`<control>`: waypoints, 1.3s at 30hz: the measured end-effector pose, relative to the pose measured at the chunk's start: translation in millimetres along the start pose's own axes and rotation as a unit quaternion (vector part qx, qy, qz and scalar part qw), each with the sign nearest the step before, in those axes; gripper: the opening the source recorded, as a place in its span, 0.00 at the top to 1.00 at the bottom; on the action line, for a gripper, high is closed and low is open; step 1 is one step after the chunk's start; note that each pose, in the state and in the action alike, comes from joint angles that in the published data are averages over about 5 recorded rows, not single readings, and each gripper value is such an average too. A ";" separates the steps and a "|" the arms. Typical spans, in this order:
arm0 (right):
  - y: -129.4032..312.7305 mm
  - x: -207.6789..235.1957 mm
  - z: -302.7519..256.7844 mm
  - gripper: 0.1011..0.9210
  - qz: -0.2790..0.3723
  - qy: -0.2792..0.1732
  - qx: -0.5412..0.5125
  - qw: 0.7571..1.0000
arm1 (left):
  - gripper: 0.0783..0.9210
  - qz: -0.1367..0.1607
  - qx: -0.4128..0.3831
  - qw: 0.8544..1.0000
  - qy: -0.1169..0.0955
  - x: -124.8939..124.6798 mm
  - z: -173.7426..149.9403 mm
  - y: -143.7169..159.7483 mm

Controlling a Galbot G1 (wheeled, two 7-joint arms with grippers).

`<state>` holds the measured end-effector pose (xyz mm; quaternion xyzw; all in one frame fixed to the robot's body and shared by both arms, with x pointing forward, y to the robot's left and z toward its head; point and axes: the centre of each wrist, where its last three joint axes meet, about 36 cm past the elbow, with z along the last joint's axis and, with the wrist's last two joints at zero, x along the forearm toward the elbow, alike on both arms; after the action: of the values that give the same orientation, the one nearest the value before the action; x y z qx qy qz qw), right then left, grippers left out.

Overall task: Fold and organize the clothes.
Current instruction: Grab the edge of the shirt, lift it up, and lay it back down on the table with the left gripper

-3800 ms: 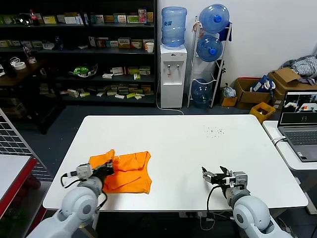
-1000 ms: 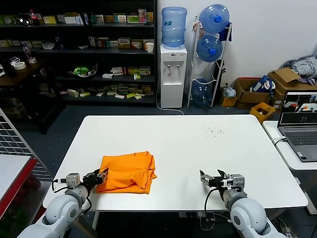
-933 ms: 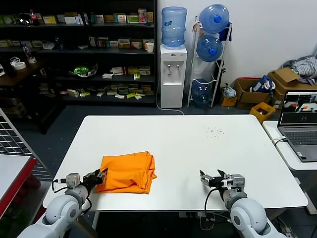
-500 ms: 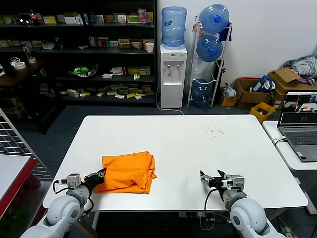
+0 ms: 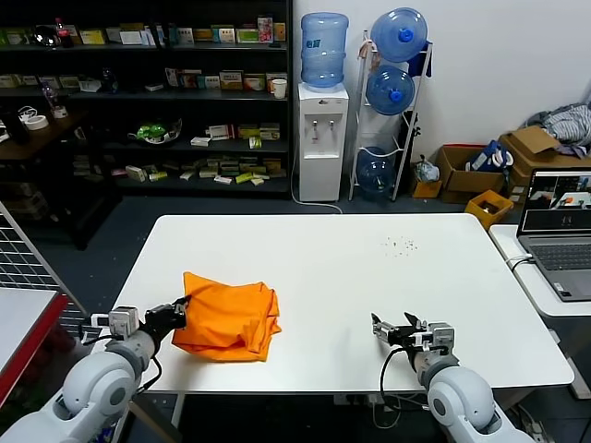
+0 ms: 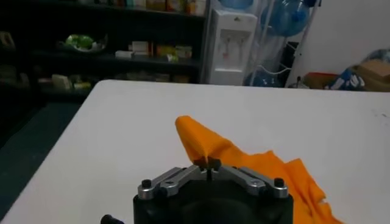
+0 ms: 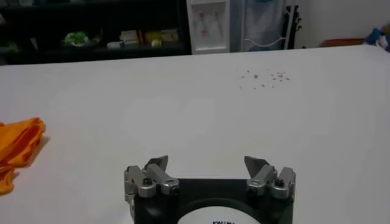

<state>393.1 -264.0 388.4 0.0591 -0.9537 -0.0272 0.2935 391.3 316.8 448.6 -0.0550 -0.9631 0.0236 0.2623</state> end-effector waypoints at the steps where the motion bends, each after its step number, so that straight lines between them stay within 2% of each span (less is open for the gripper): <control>1: -0.3 -0.4 -0.3 0.12 -0.001 -0.001 0.001 1.000 | 0.98 -0.003 -0.005 1.000 0.001 4.0 -4.6 1.0; 11: -4.8 -1.1 -2.8 0.12 -0.005 -0.017 0.002 1.000 | 0.98 -0.043 -0.062 0.997 0.019 26.0 -49.1 28.8; 28: -7.7 1.9 -6.2 0.12 0.002 -0.032 0.000 0.999 | 0.98 -0.129 -0.133 0.982 0.038 31.3 -107.6 110.3; 34: -5.5 2.9 -4.8 0.12 0.007 -0.033 -0.002 0.999 | 0.98 -0.131 -0.127 0.982 0.045 32.5 -111.6 112.5; 39: -2.9 5.2 -1.5 0.12 0.016 -0.031 -0.004 0.999 | 0.98 -0.101 -0.071 0.991 0.048 30.2 -100.8 77.1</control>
<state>389.9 -267.6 392.2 0.0423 -0.9632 -0.0279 0.2641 423.8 398.6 544.9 0.0232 -0.9492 -0.0740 0.3050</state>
